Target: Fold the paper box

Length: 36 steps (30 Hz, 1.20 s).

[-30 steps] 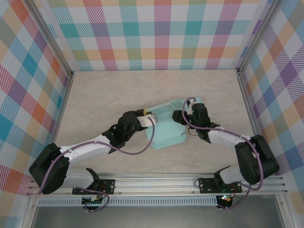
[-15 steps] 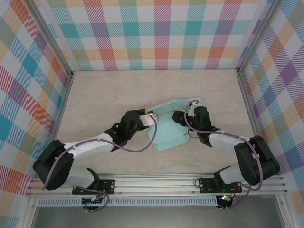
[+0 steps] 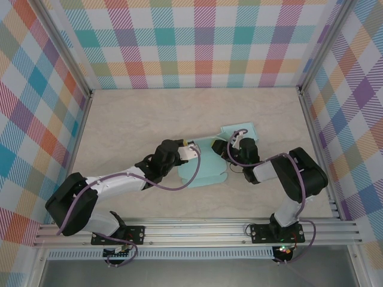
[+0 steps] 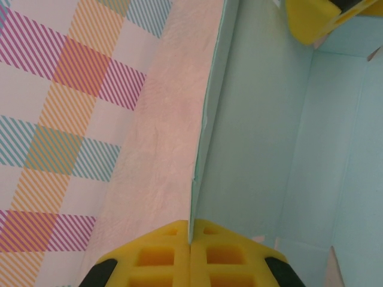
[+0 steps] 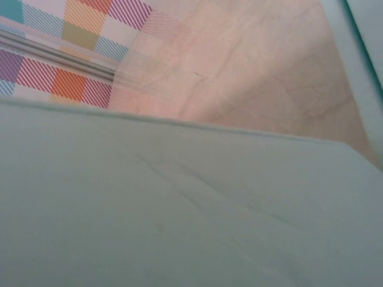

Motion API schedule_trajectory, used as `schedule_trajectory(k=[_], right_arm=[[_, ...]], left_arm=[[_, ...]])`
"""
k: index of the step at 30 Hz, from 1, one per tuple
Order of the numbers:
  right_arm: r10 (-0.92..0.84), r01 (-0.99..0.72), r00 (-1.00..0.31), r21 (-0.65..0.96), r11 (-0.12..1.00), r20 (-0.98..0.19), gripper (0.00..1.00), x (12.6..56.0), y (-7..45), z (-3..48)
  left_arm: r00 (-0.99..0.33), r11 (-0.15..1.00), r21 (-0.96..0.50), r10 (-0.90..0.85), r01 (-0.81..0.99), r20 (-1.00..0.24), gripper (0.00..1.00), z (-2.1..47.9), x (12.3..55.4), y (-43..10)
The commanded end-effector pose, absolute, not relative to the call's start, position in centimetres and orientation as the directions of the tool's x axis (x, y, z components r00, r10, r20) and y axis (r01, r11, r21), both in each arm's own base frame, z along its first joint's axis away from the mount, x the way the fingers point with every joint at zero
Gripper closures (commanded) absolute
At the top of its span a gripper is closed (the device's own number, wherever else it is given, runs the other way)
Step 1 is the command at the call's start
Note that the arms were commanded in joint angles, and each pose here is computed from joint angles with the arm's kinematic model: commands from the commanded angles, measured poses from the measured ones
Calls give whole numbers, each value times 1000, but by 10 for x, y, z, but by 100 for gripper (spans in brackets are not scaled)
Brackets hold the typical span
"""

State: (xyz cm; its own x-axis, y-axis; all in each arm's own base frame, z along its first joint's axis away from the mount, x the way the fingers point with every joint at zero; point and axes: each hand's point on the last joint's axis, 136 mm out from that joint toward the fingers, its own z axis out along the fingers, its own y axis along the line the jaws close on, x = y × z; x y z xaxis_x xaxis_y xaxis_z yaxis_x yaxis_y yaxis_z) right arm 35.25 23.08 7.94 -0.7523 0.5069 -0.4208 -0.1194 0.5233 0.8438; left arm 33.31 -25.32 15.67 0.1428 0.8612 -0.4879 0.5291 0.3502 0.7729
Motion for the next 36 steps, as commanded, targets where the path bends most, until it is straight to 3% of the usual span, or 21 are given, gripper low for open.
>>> schedule_trajectory(k=[1, 6, 15, 22, 27, 36], right_arm=[[519, -154, -744, 864, 479, -420, 48, 357, 237, 97], [496, -108, -749, 819, 563, -439, 46, 352, 225, 95], [501, 59, -736, 693, 718, -455, 44, 322, 168, 97], [580, 259, -697, 605, 753, -422, 67, 308, 113, 83], [586, 323, -726, 574, 753, -360, 82, 315, 105, 61], [521, 239, -774, 596, 766, -360, 83, 366, 128, 53]], left_arm=[[144, 316, 815, 891, 486, -431, 100, 159, 347, -254], [150, 245, 844, 924, 476, -352, 100, 145, 355, -254], [209, 208, 856, 917, 474, -339, 100, 146, 355, -263], [214, 210, 866, 918, 453, -335, 100, 148, 359, -265], [215, 216, 865, 915, 452, -341, 100, 149, 359, -265], [220, 219, 863, 911, 455, -348, 100, 150, 358, -267]])
